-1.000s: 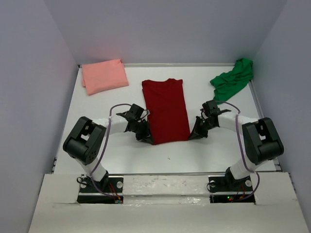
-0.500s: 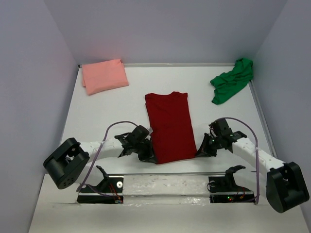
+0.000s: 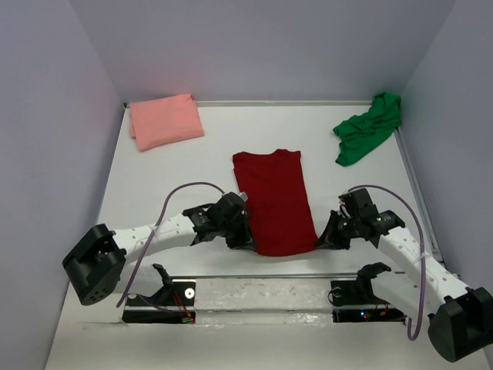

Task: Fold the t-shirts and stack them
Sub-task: Fold the tshirt

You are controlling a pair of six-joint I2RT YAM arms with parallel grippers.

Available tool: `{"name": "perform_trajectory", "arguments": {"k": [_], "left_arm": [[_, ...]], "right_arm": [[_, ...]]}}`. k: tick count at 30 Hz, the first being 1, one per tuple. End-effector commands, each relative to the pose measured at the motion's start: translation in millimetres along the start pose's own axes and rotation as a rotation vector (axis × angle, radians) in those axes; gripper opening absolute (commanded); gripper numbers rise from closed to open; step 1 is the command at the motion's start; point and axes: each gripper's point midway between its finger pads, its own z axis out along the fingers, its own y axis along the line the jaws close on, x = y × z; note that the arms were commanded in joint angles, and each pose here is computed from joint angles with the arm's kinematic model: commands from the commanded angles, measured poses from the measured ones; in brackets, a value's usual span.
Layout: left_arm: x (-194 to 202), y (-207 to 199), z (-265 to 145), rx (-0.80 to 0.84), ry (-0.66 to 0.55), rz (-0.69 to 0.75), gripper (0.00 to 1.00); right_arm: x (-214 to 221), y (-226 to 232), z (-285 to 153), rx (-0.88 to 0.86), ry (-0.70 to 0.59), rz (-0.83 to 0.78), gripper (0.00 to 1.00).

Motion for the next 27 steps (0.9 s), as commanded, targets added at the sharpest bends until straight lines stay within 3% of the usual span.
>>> {"name": "perform_trajectory", "arguments": {"k": [1,8,27], "left_arm": [[-27,-21,-22,-0.041,-0.089,0.063,0.06],[-49,-33,-42,-0.042,-0.126,0.055,0.06],[-121,-17,-82,-0.090,-0.219,0.036,0.06]], "right_arm": [[-14,19,-16,-0.011,-0.042,-0.029,0.00],[-38,43,-31,-0.024,-0.088,-0.077,0.00],[-102,100,-53,-0.027,-0.168,-0.184,0.00]]}}
